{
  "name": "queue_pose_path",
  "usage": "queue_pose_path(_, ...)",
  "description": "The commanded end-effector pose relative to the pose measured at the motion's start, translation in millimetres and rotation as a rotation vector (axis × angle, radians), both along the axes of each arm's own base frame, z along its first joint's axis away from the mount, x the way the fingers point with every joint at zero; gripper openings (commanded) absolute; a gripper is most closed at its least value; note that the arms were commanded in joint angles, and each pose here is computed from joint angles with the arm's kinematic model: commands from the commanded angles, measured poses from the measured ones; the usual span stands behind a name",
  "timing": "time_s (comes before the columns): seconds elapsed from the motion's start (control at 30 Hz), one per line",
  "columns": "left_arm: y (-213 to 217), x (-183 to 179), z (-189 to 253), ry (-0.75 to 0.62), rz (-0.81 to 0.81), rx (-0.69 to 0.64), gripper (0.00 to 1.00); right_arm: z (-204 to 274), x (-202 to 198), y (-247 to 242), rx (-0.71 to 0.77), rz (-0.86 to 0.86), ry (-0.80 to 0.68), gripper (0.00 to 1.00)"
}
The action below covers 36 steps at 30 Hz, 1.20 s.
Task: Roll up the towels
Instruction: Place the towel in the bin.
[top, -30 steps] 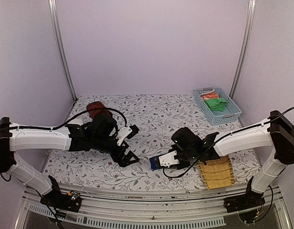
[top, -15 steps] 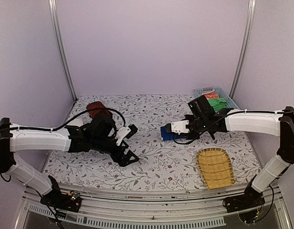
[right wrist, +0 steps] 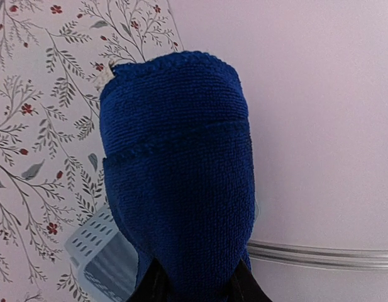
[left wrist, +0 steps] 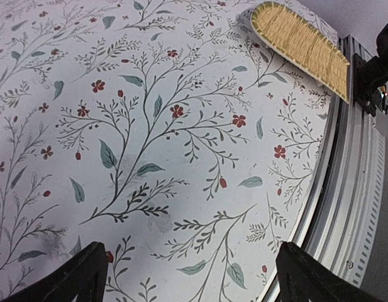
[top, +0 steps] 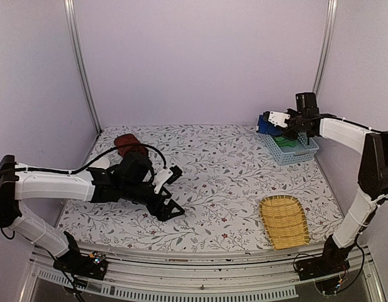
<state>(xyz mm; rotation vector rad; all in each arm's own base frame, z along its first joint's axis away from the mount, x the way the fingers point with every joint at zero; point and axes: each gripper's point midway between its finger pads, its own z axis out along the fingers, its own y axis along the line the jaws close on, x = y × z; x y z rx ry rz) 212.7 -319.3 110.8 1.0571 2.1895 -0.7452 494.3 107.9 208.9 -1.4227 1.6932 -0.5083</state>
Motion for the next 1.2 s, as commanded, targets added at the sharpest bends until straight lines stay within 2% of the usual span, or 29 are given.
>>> queue_pose_path(0.0, -2, 2, -4, 0.021, 0.000, -0.021, 0.95, 4, 39, -33, -0.019, -0.055, -0.068, 0.02)
queue_pose_path(0.23, -5, -1, -8, 0.042, -0.011, -0.032, 0.95, -16, 90, -98, -0.090, -0.189, -0.120, 0.02)
queue_pose_path(0.47, -7, -3, -11, 0.053, -0.017, -0.042, 0.94, -28, 116, -137, -0.113, -0.252, -0.137, 0.02)
queue_pose_path(0.7, -11, -3, -17, 0.073, -0.030, -0.041, 0.93, -33, 126, -144, -0.132, -0.212, -0.177, 0.02)
queue_pose_path(1.17, -7, -8, -17, 0.100, -0.012, -0.057, 0.92, -86, 118, -132, -0.142, -0.087, -0.113, 0.02)
